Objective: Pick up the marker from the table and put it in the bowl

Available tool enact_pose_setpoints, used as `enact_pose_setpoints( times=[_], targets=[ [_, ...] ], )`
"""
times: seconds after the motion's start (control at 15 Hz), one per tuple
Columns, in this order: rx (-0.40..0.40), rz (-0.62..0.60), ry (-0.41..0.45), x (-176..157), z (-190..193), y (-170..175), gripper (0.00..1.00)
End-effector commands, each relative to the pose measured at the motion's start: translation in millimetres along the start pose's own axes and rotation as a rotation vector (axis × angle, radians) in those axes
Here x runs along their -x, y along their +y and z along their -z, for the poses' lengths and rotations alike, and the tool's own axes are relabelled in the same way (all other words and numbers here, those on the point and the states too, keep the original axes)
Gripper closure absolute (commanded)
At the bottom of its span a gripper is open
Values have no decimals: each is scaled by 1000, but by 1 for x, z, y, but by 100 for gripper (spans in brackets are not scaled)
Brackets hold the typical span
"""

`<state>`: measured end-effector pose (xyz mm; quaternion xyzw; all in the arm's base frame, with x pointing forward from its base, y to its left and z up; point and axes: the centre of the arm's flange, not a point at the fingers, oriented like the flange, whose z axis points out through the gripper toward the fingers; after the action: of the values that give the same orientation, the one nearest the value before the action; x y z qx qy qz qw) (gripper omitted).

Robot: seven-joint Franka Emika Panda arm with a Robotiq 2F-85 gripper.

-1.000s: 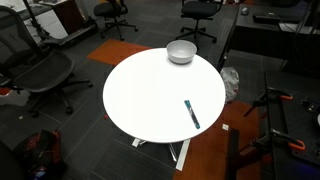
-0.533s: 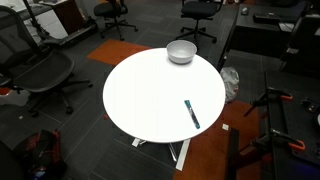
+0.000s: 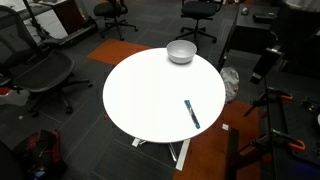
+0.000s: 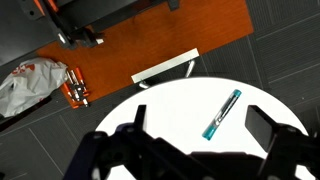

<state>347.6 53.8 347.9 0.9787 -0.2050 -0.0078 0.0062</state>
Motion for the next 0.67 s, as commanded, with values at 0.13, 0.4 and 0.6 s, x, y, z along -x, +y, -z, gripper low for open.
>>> enact_pose_setpoints(
  times=[0.13,0.4,0.6],
  targets=[
    [27,-90,-19,12,-59,-38,0],
    [0,-137,-7,6,-88,-56,0],
    [-20,-167,9,-2,-107,-65,0]
  ],
)
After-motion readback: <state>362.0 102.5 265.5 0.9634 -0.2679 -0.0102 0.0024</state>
